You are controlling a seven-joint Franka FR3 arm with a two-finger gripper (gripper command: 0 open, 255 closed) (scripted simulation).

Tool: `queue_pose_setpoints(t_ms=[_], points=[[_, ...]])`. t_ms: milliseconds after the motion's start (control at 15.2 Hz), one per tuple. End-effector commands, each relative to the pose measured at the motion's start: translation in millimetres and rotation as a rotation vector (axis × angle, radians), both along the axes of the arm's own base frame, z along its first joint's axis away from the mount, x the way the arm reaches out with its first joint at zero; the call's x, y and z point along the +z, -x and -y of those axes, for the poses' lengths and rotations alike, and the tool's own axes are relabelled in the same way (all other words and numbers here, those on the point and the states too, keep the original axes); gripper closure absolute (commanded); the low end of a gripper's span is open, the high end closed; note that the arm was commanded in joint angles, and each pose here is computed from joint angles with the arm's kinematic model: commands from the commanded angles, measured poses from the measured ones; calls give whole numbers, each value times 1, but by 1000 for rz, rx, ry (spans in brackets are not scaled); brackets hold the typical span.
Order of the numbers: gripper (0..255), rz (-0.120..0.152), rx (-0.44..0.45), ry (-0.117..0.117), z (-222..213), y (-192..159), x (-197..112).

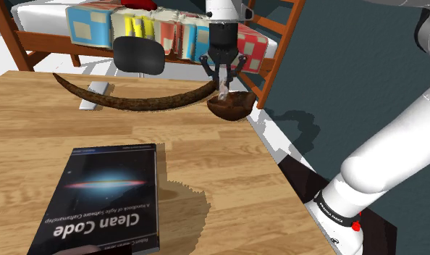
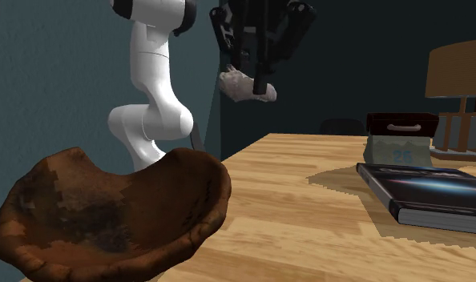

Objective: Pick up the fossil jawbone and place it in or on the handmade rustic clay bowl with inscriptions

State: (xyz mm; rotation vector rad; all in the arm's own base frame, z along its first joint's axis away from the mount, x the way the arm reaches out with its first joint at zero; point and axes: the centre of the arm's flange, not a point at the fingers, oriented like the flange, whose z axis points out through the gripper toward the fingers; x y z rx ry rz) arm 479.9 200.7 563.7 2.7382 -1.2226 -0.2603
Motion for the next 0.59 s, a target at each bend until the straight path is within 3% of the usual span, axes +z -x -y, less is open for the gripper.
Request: queue_pose_setpoints(t_ms=[0, 528], points=[[255, 0, 3, -1, 25, -7, 1], [255, 0, 3, -1, 128, -28, 2]])
